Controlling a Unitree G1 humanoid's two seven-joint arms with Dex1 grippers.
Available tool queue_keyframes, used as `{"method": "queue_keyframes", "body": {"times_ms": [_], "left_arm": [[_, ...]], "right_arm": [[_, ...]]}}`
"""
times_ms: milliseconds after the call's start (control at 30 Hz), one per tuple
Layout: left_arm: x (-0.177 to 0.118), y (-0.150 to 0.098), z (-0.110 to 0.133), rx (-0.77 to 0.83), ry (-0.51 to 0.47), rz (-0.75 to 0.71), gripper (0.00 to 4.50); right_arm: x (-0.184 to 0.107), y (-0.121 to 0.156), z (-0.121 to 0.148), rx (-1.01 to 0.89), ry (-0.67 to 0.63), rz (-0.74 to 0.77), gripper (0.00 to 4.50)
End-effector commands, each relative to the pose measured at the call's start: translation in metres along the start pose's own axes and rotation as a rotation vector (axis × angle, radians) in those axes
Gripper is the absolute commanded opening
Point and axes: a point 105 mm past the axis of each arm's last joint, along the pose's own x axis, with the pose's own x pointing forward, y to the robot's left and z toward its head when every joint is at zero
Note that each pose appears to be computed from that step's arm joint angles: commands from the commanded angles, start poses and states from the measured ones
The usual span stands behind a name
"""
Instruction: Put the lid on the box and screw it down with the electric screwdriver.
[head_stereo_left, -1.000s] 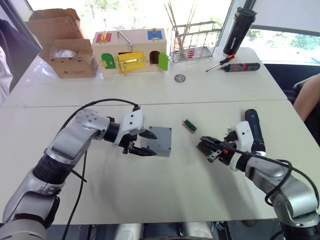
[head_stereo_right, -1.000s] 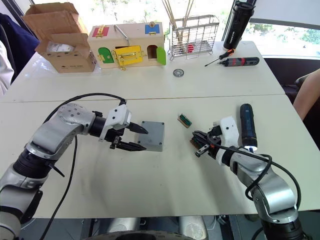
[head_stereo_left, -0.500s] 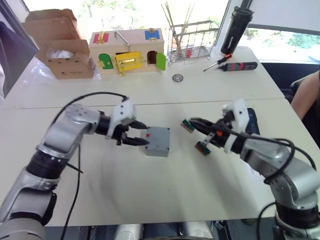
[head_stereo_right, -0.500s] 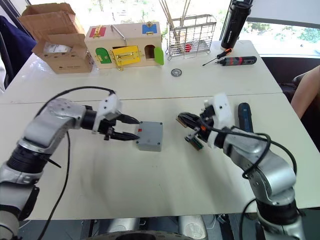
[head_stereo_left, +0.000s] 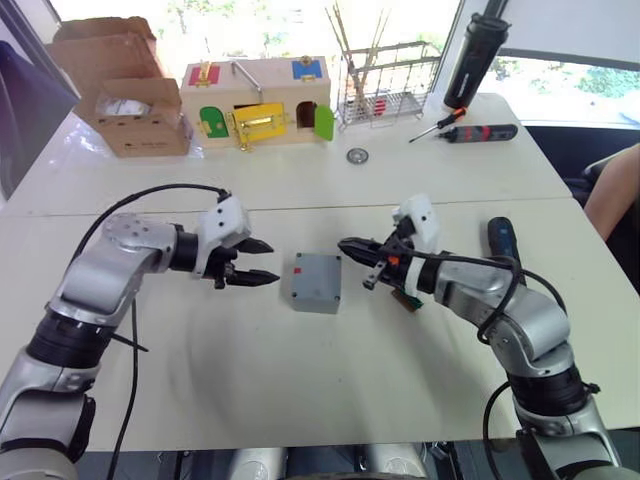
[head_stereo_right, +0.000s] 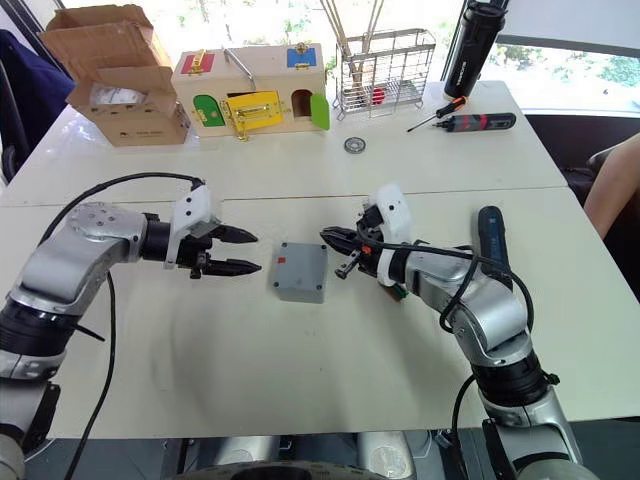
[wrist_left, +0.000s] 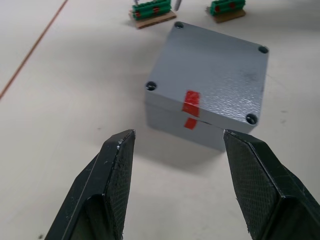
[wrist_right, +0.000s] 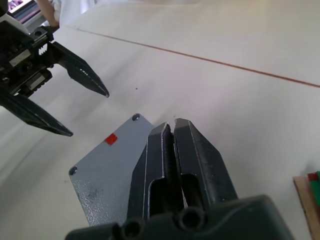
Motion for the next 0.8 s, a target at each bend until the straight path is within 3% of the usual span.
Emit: {"method": "queue_keyframes", "body": {"times_ms": [33, 800], "left_arm": [[-0.005, -0.004, 0.019, 0.033, -0.057, 0.008, 2.90], [0.003, -0.008, 0.027, 0.030, -0.081, -0.018, 2.90]], "right_arm": [[-0.001, 0.004, 0.011, -0.039, -0.039, 0.014, 0.10], [0.005, -0.001, -0.005, -0.022, 0.009, -0.002, 0.10]]}}
